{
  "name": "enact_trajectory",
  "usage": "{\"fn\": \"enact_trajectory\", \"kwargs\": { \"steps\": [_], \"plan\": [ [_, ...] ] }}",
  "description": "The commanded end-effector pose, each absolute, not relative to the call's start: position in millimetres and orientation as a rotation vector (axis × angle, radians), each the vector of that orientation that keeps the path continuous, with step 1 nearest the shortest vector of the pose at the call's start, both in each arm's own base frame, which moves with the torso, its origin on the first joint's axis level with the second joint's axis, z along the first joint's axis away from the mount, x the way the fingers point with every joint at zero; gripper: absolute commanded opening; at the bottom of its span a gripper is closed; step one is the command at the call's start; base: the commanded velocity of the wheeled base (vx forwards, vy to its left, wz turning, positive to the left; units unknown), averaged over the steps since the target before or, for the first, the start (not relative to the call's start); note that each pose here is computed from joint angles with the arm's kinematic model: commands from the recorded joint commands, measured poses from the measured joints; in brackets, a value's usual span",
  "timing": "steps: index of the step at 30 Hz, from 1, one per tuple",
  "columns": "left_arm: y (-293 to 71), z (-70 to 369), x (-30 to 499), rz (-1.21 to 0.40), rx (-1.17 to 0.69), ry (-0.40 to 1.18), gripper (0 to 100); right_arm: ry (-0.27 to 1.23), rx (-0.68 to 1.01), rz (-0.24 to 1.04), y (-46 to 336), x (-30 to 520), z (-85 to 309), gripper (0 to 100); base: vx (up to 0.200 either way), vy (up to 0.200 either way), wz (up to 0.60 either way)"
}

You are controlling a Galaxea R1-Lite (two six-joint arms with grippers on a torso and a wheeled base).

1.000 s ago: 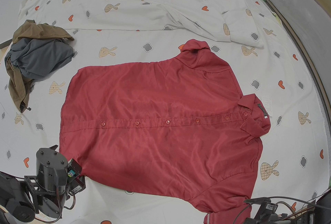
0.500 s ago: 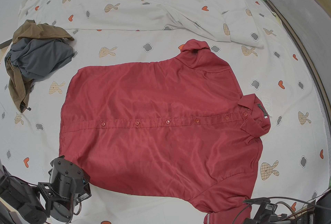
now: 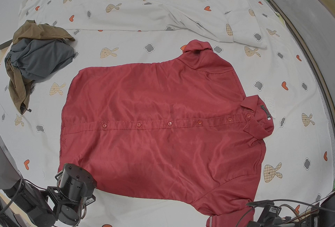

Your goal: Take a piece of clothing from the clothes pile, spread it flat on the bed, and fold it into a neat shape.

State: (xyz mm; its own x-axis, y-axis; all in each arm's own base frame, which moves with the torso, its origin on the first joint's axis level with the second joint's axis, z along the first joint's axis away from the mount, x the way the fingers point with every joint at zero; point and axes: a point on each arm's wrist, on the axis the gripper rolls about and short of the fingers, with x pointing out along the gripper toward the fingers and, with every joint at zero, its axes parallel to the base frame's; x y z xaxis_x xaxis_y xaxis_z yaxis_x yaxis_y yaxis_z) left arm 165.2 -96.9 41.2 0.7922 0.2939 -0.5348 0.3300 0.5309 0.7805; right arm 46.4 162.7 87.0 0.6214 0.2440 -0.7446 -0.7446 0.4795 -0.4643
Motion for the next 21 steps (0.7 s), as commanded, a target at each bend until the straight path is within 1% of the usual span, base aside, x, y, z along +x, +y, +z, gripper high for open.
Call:
{"fn": "enact_trajectory", "kwargs": {
  "steps": [1, 9, 17, 19, 21],
  "plan": [
    [-95, 46, 163, -0.022, 1.031, 0.672, 0, 0.659, -0.871, 0.659, 163, 47, 87, 100, 0.000, 0.000, 0.00],
    [-89, 67, 153, -0.006, 0.994, 0.586, 0, 0.664, -0.875, 0.655, 163, 47, 86, 100, 0.000, 0.000, 0.00],
    [-89, 65, 154, -0.001, 0.985, 0.594, 0, 0.692, -0.902, 0.671, 159, 45, 80, 100, 0.000, 0.000, 0.00],
    [-90, 62, 155, 0.000, 0.982, 0.603, 0, 0.743, -0.907, 0.758, 155, 39, 75, 100, 0.000, 0.000, 0.00],
    [-90, 60, 155, -0.001, 0.987, 0.613, 0, 0.766, -0.910, 0.794, 153, 36, 73, 100, 0.000, 0.000, 0.00]
  ]
}}
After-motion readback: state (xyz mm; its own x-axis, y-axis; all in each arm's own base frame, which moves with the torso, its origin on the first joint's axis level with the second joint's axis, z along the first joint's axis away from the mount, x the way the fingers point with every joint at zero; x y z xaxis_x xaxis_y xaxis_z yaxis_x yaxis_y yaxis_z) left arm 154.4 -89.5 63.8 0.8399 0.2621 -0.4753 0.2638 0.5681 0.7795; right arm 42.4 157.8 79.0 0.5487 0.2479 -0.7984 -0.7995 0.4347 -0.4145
